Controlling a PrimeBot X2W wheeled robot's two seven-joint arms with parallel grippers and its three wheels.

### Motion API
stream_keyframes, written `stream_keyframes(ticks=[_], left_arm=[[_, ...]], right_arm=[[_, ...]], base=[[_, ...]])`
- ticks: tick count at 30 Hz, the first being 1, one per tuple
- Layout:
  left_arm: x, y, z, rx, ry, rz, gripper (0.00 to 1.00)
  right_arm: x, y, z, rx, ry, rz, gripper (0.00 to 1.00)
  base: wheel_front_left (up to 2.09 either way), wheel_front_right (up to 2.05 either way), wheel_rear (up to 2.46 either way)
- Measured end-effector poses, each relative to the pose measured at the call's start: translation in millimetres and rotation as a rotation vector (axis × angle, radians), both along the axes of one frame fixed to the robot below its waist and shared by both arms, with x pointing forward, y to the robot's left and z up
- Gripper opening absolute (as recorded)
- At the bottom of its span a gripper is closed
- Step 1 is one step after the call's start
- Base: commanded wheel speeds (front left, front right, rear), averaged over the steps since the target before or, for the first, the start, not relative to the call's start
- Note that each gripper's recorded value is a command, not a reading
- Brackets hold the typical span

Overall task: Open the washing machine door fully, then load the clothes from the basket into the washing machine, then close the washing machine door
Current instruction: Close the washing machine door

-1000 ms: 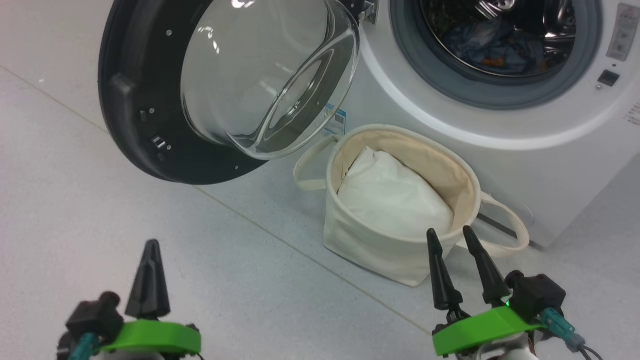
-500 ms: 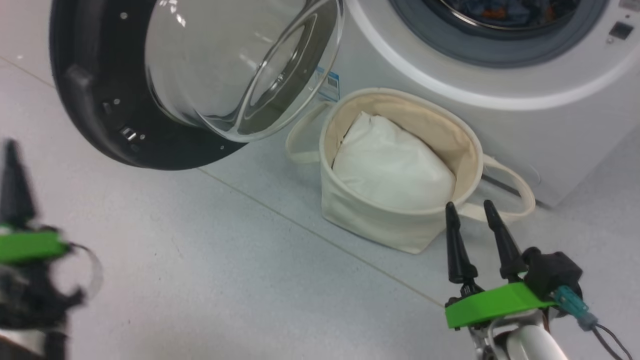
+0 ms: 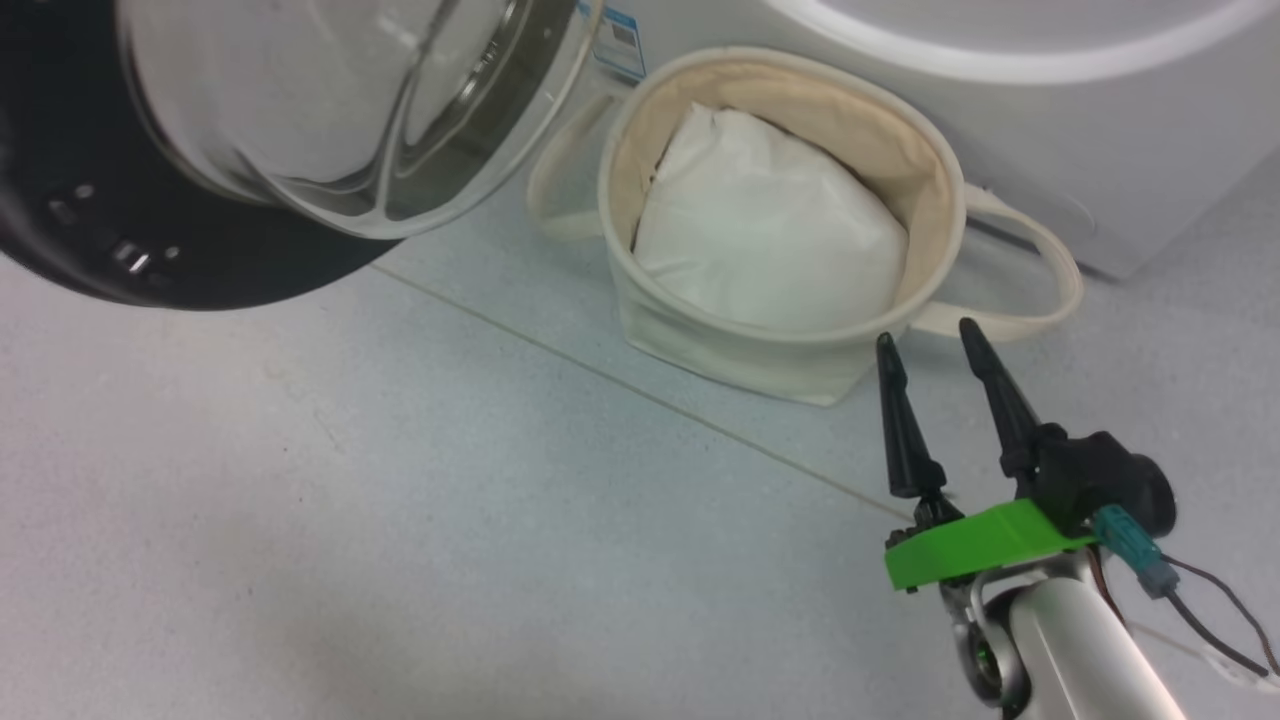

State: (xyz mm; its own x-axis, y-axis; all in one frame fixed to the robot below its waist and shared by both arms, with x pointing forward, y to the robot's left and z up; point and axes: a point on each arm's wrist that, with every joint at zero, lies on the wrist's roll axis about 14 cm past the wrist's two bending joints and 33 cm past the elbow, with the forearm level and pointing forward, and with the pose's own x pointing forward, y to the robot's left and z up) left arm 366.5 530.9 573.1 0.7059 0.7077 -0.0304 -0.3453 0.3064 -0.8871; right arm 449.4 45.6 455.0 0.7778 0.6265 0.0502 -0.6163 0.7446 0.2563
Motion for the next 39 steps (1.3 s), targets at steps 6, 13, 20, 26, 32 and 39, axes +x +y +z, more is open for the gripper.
stream_keyframes(ticks=[6,13,20,26,32,39], left_arm=[[19,-2,-34,-0.082,0.037,0.030,0.00],[38,-10,-36,-0.121,0.007,-0.020,0.00],[58,-31,-45,-0.153,0.045,-0.147,0.00],[67,-46,-55,-0.187,0.089,-0.244,0.00],[73,-62,-55,-0.230,0.095,-0.347,0.00],[73,-81,-49,-0.264,0.103,-0.472,0.00]], right_arm=[[7,-17,-20,-0.035,0.028,-0.025,1.00],[7,-23,-22,-0.050,0.026,-0.029,1.00],[3,-24,-18,-0.042,0.024,-0.027,1.00],[3,-24,-20,-0.046,0.027,-0.025,1.00],[3,-25,-14,-0.041,0.017,-0.029,1.00],[-1,-23,-3,-0.035,0.001,-0.029,1.00]], base=[[0.00,0.00,0.00],[0.00,0.00,0.00],[0.00,0.00,0.00],[0.00,0.00,0.00],[0.00,0.00,0.00],[0.00,0.00,0.00]])
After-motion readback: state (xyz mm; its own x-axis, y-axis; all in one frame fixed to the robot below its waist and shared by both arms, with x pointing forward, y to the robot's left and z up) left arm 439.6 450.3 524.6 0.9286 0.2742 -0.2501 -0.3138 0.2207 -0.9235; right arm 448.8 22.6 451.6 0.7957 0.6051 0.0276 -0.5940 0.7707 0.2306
